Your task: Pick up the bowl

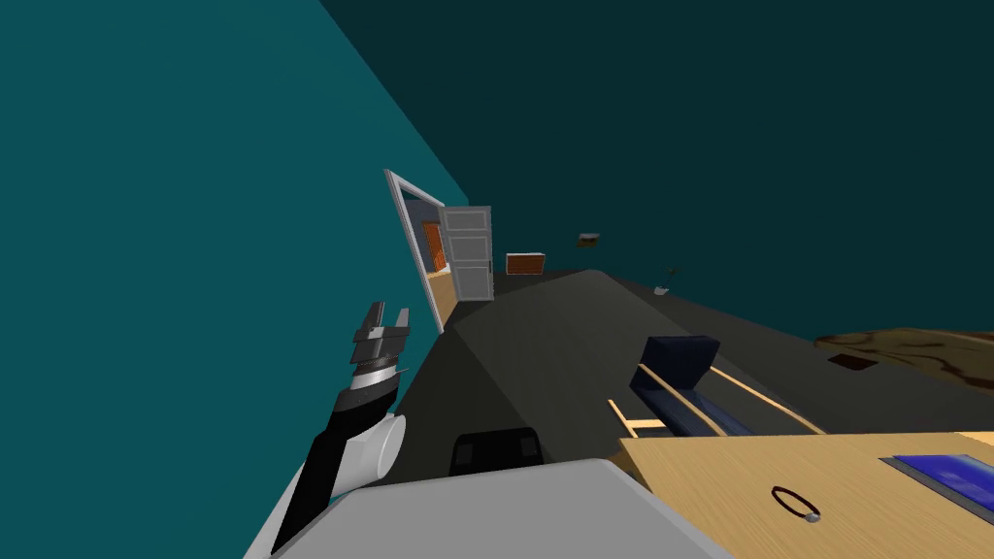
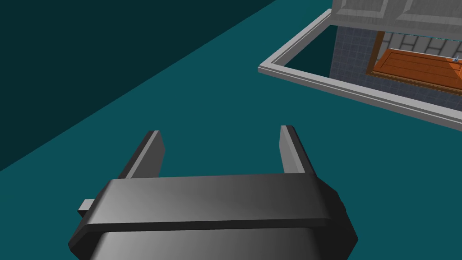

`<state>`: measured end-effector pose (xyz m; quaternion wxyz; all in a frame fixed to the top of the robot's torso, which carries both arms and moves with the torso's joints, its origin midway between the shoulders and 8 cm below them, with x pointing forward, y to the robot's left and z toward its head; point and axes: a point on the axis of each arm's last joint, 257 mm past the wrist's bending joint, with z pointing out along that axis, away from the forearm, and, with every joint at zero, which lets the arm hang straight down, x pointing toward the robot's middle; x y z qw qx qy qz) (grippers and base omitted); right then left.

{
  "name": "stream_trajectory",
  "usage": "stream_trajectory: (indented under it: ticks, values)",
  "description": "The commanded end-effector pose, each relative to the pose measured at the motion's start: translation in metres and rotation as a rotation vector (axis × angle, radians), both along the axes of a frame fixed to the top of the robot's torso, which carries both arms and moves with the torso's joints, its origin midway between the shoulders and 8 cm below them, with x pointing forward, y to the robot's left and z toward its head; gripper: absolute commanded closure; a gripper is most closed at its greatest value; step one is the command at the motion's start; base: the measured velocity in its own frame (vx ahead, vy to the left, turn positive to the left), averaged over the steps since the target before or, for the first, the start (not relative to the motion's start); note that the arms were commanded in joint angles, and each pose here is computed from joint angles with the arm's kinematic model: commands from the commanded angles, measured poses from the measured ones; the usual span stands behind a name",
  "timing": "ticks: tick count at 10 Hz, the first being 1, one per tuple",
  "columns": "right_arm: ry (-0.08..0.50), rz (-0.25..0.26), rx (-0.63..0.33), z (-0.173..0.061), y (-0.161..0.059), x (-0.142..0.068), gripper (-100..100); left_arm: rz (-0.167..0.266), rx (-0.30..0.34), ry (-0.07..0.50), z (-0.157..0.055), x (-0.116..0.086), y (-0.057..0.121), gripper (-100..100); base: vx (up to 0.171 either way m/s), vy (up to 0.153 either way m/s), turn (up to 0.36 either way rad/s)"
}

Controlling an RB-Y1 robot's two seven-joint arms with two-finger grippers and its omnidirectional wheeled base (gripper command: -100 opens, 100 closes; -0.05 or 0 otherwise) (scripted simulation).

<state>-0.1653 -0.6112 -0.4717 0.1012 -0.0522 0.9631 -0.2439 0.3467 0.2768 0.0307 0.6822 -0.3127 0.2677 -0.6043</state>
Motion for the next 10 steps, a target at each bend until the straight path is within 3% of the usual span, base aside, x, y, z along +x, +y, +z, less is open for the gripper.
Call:
stream_trajectory:
  ticks: [1, 2, 3, 5, 6, 10]
  values:
    - [0.000, 0.000, 0.000, 0.000, 0.000, 0.000, -100, 0.000, 0.000, 0.000, 0.000, 0.000, 0.000, 0, 0.005, -0.009, -0.001]
    - [0.001, 0.002, 0.002, 0.000, 0.001, -0.001, 0, 0.000, 0.000, 0.000, 0.000, 0.000, 0.000, 0, 0.000, 0.000, 0.000]
    - [0.001, -0.006, 0.002, -0.011, 0.004, 0.004, -100, 0.000, 0.000, 0.000, 0.000, 0.000, 0.000, 0, -0.021, -0.034, 0.059]
    - [-0.001, -0.010, 0.003, -0.014, 0.005, 0.005, -100, 0.000, 0.000, 0.000, 0.000, 0.000, 0.000, 0, -0.029, -0.050, 0.042]
    - [0.001, -0.009, 0.002, -0.015, 0.005, 0.005, 100, 0.000, 0.000, 0.000, 0.000, 0.000, 0.000, 0, -0.003, -0.006, -0.001]
    - [-0.001, -0.010, 0.004, -0.015, 0.005, 0.006, 100, 0.000, 0.000, 0.000, 0.000, 0.000, 0.000, 0, 0.000, 0.000, 0.000]
